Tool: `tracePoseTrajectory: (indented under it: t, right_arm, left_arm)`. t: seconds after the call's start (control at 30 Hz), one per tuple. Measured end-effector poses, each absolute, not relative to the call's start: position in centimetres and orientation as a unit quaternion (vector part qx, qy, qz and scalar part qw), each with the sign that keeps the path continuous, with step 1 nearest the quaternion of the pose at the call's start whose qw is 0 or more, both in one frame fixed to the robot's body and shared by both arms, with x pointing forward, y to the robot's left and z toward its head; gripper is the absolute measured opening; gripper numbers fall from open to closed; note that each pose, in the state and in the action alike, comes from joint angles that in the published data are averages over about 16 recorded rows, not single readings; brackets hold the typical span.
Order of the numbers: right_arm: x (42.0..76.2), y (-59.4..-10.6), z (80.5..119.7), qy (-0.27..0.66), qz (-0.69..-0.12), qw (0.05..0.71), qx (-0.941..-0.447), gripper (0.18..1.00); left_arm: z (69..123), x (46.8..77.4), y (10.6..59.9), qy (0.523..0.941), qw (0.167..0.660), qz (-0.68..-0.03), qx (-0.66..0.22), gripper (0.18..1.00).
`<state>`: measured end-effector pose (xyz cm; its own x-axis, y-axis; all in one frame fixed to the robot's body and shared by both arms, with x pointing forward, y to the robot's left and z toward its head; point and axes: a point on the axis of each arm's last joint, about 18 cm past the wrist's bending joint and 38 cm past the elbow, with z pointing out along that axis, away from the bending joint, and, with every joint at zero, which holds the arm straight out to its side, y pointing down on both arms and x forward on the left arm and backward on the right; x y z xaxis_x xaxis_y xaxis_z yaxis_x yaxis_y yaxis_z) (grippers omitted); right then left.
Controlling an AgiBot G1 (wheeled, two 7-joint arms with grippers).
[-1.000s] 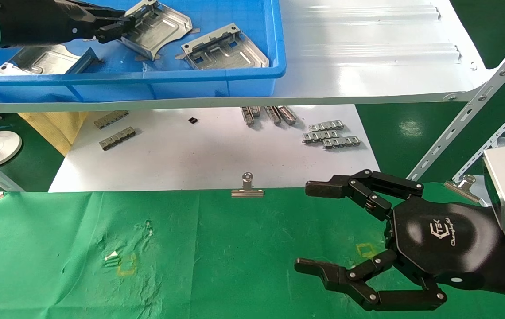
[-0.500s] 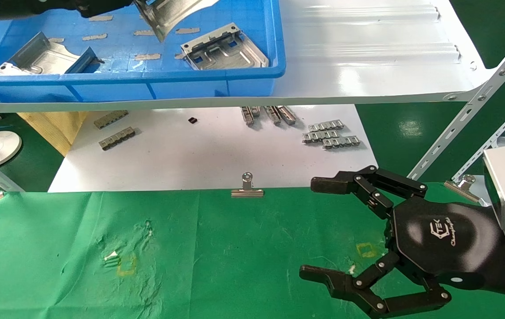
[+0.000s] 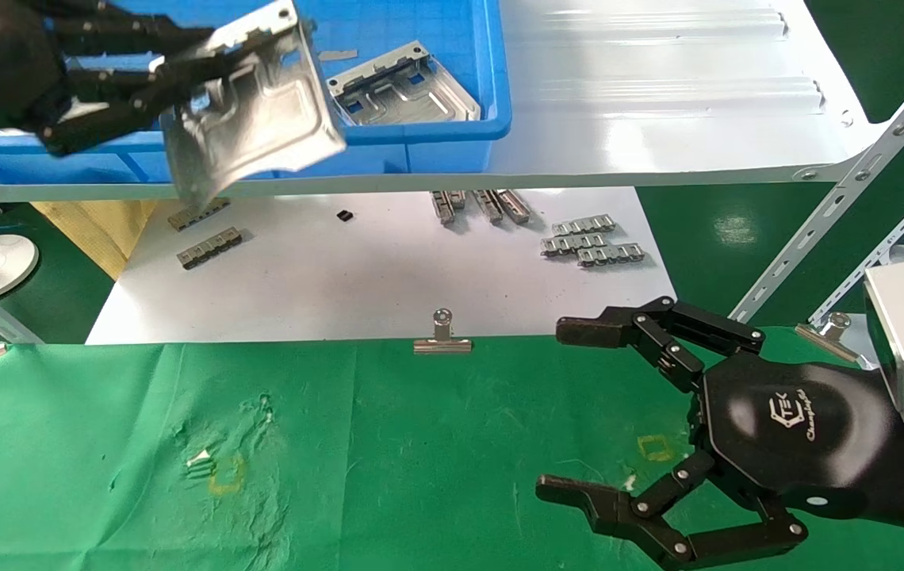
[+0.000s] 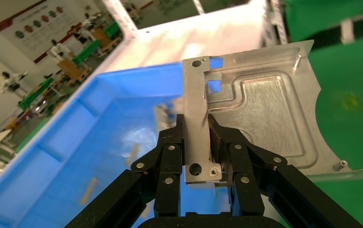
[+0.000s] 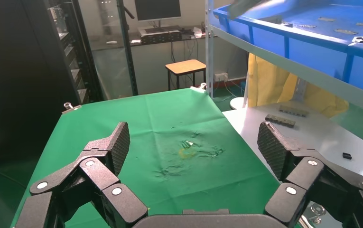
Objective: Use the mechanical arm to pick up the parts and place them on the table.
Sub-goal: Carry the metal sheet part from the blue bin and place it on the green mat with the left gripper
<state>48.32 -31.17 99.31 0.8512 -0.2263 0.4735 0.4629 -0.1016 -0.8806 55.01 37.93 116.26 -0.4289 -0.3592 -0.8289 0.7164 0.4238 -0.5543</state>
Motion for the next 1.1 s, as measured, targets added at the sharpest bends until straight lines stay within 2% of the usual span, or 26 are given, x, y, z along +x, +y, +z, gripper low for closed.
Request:
tracePoseTrajectory:
  t: [0.23,0.63,1.1]
  right_arm:
    - [48.3,-31.2,99.3,-0.085,-0.259,0.665,-0.695,1.0]
    - [48.3,-31.2,99.3,-0.085,-0.259,0.665,-0.695,1.0]
    - [48.3,-31.2,99.3,-0.085,-0.259,0.665,-0.695,1.0]
  left_arm:
    - [109.7,54.2,40.5,0.708,0.51,-0.466,0.147,0.27]
    - [97.6,58.1,44.2,0.791,0.478,-0.359,0.131,0.27]
    - [92.9,60.0,44.1,0.81,0.462,-0.329,0.153,0.27]
